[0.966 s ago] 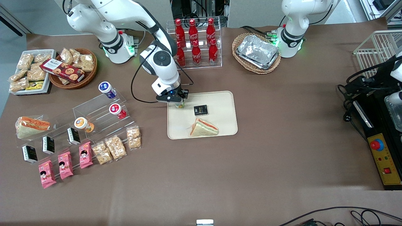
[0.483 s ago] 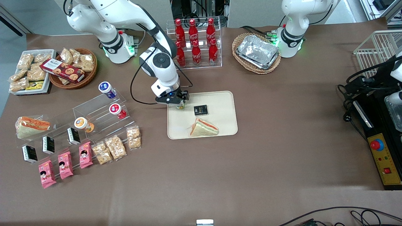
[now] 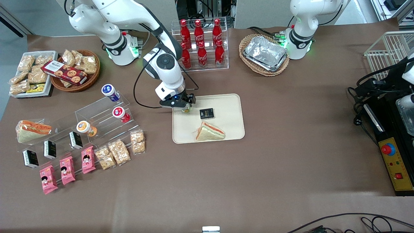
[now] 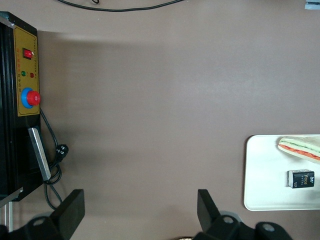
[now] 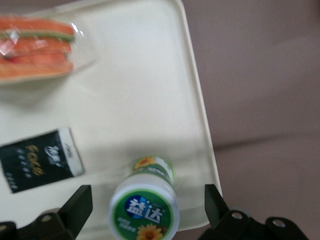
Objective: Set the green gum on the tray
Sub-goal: 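Lower the green bottle onto the tray beside the black packet, then open the right gripper and withdraw it from the tray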
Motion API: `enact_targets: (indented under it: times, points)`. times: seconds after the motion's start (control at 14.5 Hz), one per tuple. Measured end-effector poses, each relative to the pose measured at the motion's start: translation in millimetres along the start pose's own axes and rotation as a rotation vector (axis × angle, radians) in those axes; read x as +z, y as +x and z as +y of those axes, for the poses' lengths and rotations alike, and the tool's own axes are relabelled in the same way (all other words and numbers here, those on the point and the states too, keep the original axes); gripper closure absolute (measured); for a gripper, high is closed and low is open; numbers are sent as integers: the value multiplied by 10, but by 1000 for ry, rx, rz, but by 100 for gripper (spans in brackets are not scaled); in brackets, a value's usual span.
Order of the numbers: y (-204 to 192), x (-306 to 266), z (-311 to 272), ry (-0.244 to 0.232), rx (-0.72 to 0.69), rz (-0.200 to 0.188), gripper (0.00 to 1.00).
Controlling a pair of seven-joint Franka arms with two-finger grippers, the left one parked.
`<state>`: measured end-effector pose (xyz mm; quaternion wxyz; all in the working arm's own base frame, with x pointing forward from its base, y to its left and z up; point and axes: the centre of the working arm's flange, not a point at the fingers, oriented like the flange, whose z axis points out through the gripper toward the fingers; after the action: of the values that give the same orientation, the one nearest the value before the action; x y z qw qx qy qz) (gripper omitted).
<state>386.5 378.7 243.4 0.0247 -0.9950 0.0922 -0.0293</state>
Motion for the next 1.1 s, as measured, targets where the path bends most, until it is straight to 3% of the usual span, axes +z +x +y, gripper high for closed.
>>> enact_targets:
  times: [0.14, 0.34, 0.55, 0.69, 0.9, 1.1]
  points:
    - [234, -421, -16, -38, 21, -10, 0]
    - [632, -1484, -76, -95, 39, -36, 0]
    - [1034, -2369, 97, -115, 24, -52, 0]
    - [1418, -2628, 517, -115, -19, -60, 0]
    - [1956, -2870, 1518, -125, -69, -100, 0]
    - [2288, -3252, 2580, -96, -153, -80, 0]
